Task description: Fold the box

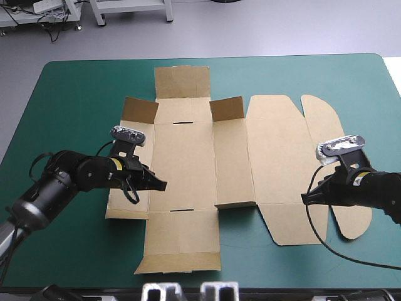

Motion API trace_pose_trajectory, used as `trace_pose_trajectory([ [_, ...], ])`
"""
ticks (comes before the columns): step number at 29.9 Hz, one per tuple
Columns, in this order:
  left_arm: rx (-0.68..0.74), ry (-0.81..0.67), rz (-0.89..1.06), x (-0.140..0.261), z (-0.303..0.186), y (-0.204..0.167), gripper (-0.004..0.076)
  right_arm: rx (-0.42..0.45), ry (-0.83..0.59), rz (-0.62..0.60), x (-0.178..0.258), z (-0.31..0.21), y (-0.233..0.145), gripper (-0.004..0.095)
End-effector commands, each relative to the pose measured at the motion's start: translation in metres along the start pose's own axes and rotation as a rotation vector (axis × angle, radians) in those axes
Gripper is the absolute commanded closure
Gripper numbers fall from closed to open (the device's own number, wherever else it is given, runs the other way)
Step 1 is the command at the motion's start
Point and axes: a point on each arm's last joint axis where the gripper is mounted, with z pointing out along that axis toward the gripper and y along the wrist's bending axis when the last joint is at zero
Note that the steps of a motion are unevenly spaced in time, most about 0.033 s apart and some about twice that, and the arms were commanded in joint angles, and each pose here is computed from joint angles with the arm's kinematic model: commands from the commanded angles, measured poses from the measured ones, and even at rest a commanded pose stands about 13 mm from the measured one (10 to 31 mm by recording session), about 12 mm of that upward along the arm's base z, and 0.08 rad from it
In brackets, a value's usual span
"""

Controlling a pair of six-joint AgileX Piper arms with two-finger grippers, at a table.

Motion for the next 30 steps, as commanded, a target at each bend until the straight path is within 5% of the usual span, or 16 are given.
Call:
trace_pose_trajectory([
  [1,0.048,-0.089,-0.027,-0.028,-0.001,0.006,0.0706,-0.010,-0.061,0.007,-0.007,-0.006,0.001,0.0926],
  [8,0.368,-0.089,-0.086,-0.047,-0.003,0.059,0.0708,-0.015,-0.062,-0.002,-0.007,-0.006,0.002,0.0926],
  [20,0.156,0.009,-0.384,0.002,-0.041,0.164,0.0689,-0.017,-0.063,0.001,-0.007,-0.006,0.002,0.0926],
  [30,0.263,0.143,-0.490,0.023,-0.004,0.173,0.0204,-0.020,-0.062,0.006,-0.007,-0.006,0.002,0.0926],
])
